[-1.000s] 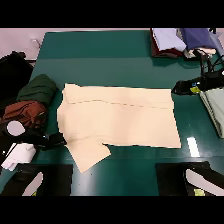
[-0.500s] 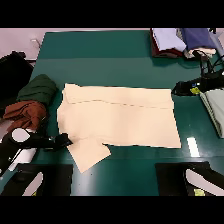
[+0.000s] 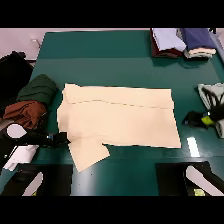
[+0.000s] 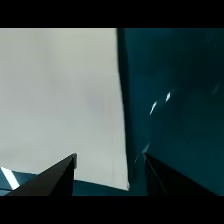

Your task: Fold the shirts.

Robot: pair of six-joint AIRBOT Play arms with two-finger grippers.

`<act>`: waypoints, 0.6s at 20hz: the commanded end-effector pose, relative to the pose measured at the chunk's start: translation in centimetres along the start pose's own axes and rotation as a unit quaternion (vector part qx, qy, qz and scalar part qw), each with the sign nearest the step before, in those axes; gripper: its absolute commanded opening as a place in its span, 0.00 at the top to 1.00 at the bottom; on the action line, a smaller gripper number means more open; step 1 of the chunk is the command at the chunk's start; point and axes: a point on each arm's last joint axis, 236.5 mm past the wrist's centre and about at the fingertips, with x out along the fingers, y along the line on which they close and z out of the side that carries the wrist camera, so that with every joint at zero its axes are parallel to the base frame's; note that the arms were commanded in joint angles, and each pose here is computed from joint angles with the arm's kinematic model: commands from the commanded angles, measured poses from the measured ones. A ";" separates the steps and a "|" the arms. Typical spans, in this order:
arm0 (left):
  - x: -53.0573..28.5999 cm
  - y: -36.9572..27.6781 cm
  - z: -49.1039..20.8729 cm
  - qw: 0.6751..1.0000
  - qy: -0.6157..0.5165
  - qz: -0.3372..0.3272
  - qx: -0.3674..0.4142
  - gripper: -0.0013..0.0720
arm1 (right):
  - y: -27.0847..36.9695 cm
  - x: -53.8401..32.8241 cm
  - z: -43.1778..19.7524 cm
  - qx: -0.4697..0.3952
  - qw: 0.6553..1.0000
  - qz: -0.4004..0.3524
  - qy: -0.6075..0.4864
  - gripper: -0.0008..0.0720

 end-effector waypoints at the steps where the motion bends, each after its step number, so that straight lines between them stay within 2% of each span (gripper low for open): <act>1: -1.0 -0.7 1.2 1.000 -0.018 0.000 0.019 0.95 | -2.4 4.0 -5.8 0.078 0.995 0.028 0.061 0.30; 3: -1.0 -0.6 1.1 1.000 -0.016 0.001 0.022 0.95 | -2.1 5.5 -6.7 0.091 0.993 0.039 0.068 0.34; 8: -1.0 -0.4 1.0 1.000 -0.014 0.006 0.025 0.95 | 0.1 7.2 -7.2 0.040 0.995 0.036 0.083 0.41; 10: -1.2 -0.4 0.8 0.999 -0.008 0.008 0.040 0.96 | 0.6 7.4 -7.4 0.019 0.995 0.031 0.091 0.56; 12: -2.3 0.0 1.0 0.998 -0.005 0.032 0.060 0.96 | 1.0 7.3 -7.8 -0.002 0.995 0.028 0.100 0.87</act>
